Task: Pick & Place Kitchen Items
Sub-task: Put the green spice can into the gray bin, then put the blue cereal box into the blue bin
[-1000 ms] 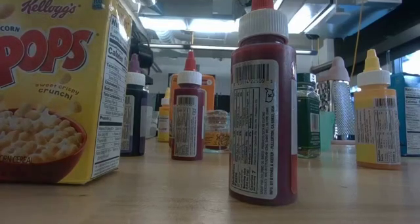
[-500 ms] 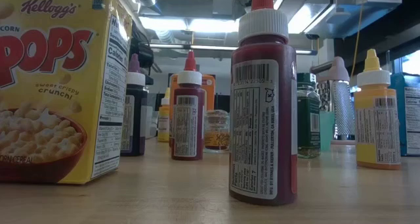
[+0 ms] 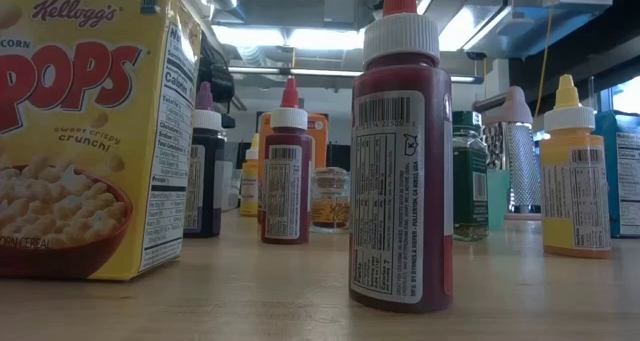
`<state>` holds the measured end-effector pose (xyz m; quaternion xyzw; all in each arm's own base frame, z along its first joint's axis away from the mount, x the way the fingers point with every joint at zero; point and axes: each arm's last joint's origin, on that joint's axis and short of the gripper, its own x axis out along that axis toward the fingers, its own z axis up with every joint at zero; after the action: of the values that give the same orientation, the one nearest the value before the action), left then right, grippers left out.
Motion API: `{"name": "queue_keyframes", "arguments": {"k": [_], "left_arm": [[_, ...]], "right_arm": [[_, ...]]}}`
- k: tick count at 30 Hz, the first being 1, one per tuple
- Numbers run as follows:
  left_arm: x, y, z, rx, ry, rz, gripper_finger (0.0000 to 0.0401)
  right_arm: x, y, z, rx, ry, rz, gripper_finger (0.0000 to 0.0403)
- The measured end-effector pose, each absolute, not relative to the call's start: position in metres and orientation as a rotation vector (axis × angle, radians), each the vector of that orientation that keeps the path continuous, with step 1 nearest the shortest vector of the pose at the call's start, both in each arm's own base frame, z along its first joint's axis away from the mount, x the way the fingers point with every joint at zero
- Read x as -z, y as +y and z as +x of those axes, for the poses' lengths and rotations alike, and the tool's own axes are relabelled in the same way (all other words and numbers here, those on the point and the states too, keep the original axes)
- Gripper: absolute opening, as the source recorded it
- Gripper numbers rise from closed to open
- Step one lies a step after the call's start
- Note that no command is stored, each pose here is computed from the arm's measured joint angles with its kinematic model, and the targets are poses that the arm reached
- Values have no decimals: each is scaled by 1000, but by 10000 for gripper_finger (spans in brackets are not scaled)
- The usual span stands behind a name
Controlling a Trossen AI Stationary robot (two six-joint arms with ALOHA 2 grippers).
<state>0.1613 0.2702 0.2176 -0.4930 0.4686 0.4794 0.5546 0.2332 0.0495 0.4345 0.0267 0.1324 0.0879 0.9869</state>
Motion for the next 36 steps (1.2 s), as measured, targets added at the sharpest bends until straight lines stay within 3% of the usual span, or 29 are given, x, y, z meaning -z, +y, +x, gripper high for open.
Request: {"name": "queue_keyframes", "arguments": {"k": [16, 24, 36], "left_arm": [[-217, 267, 161, -1085, 1127, -1206, 164], [-218, 266, 162, -1027, 1128, -1218, 193], [-264, 270, 162, -1078, 1144, -1137, 215]], "right_arm": [[-436, 49, 233, -175, 255, 55, 245], [-435, 49, 233, -175, 256, 56, 246], [-436, 50, 233, -175, 256, 70, 246]]}}
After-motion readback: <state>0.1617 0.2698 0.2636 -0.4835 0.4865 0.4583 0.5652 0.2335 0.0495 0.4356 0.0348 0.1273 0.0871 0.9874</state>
